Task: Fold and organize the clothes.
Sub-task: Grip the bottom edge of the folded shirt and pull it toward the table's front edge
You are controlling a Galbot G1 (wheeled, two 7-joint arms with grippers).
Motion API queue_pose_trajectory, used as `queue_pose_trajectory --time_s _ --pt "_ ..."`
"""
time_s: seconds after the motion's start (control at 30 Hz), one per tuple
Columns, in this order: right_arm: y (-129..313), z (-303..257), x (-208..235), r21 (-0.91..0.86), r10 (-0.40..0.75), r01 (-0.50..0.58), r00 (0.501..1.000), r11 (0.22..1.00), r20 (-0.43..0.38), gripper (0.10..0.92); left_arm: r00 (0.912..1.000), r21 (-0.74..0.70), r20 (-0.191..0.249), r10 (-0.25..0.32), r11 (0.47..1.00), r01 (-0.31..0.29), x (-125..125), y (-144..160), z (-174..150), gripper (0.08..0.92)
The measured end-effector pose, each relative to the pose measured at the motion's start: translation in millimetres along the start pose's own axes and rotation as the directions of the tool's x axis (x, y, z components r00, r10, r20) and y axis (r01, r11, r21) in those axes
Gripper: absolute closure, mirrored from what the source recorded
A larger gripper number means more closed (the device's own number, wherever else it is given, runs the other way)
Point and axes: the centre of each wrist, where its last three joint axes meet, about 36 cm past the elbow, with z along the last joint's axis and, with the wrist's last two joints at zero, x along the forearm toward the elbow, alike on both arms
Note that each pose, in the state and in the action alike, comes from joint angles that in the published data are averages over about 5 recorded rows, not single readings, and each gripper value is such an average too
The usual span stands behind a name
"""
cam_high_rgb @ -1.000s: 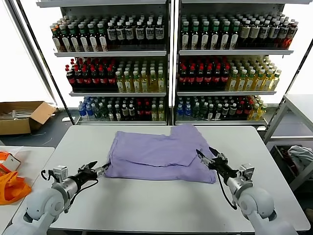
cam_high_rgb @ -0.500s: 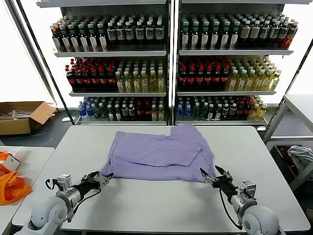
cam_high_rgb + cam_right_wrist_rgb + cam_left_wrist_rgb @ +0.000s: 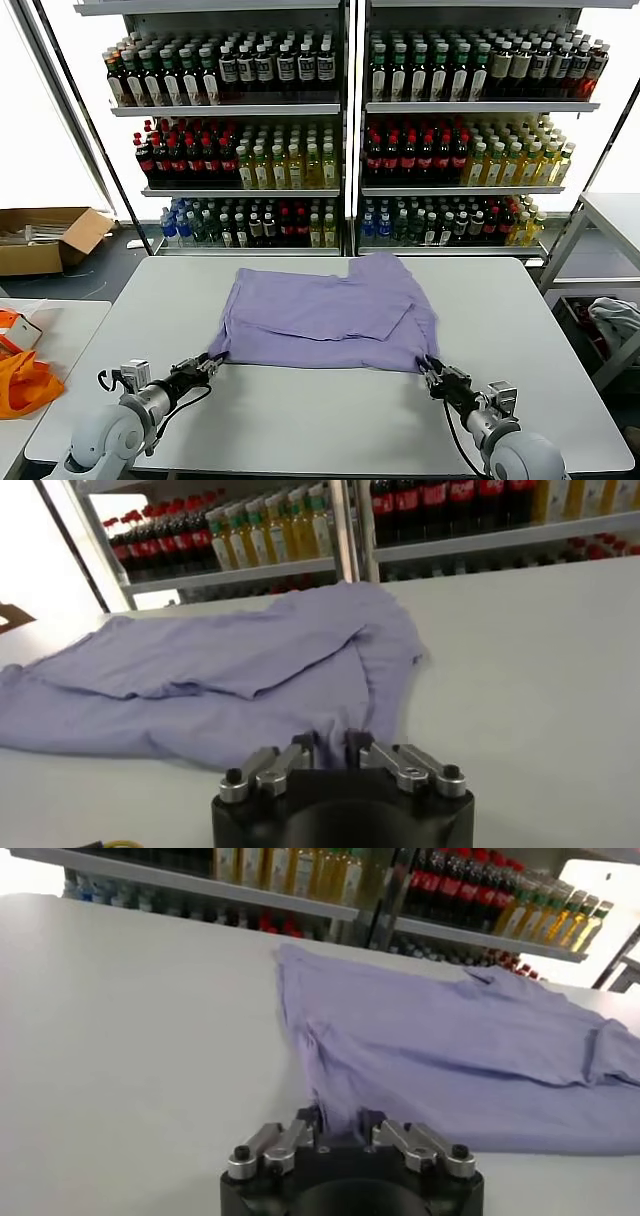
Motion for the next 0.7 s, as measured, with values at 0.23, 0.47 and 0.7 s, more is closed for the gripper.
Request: queue_pose_trajectory --time_s 0.23,0.47,0.7 --pt "-1.4 3.0 3.9 0.002 -0.001 0.001 1.000 1.000 -0.011 0.917 1.0000 0.009 0.003 0.003 1.000 -0.003 4.5 -1.0 3.5 0.894" --pt "0.7 1.1 20.3 0.003 -0.006 0.006 0.999 1.000 -0.031 0.917 1.0000 0.015 0.007 0.000 1.000 0.000 12.8 -3.4 4.4 0.911" --pt "10.2 2.0 51.3 0.026 -0.021 0.023 0.998 0.999 -0.067 0.917 0.9999 0.009 -0.006 -0.013 1.000 0.013 33.3 -12.5 8.4 0.911"
